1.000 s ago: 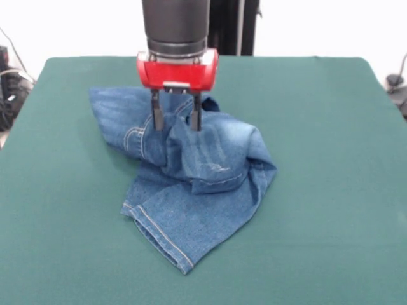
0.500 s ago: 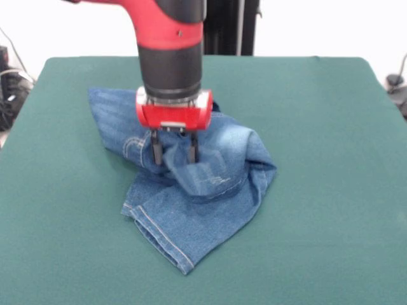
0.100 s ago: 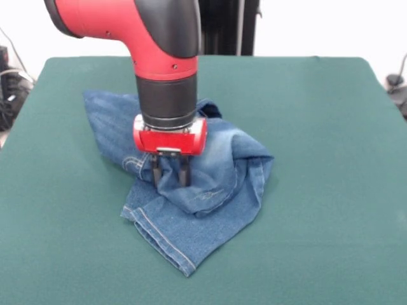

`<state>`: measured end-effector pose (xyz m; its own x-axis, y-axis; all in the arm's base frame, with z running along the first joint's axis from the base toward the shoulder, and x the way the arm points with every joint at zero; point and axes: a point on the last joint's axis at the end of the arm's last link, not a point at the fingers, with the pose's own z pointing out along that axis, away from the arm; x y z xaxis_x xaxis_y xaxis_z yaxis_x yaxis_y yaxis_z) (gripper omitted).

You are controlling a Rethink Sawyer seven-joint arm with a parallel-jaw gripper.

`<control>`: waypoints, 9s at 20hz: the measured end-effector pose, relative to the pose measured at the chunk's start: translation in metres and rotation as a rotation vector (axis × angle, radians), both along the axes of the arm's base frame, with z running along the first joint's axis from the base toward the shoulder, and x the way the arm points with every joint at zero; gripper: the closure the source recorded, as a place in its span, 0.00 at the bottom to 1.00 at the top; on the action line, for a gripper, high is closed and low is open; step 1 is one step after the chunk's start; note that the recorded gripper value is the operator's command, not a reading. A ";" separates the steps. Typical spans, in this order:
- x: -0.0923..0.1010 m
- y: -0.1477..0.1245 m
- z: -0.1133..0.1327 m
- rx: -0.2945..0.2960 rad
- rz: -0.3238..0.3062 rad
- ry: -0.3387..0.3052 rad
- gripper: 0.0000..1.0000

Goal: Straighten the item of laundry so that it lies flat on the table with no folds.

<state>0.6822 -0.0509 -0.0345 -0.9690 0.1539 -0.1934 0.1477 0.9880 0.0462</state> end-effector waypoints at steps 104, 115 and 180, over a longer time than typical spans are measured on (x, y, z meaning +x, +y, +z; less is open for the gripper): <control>-0.151 0.070 0.176 0.018 -0.330 0.193 1.00; -0.084 0.006 0.218 0.004 -0.294 0.266 1.00; 0.182 -0.163 0.393 -0.228 0.381 0.297 1.00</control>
<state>0.8642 -0.2143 0.3588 -0.9660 -0.2336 0.1107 -0.2497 0.9541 -0.1656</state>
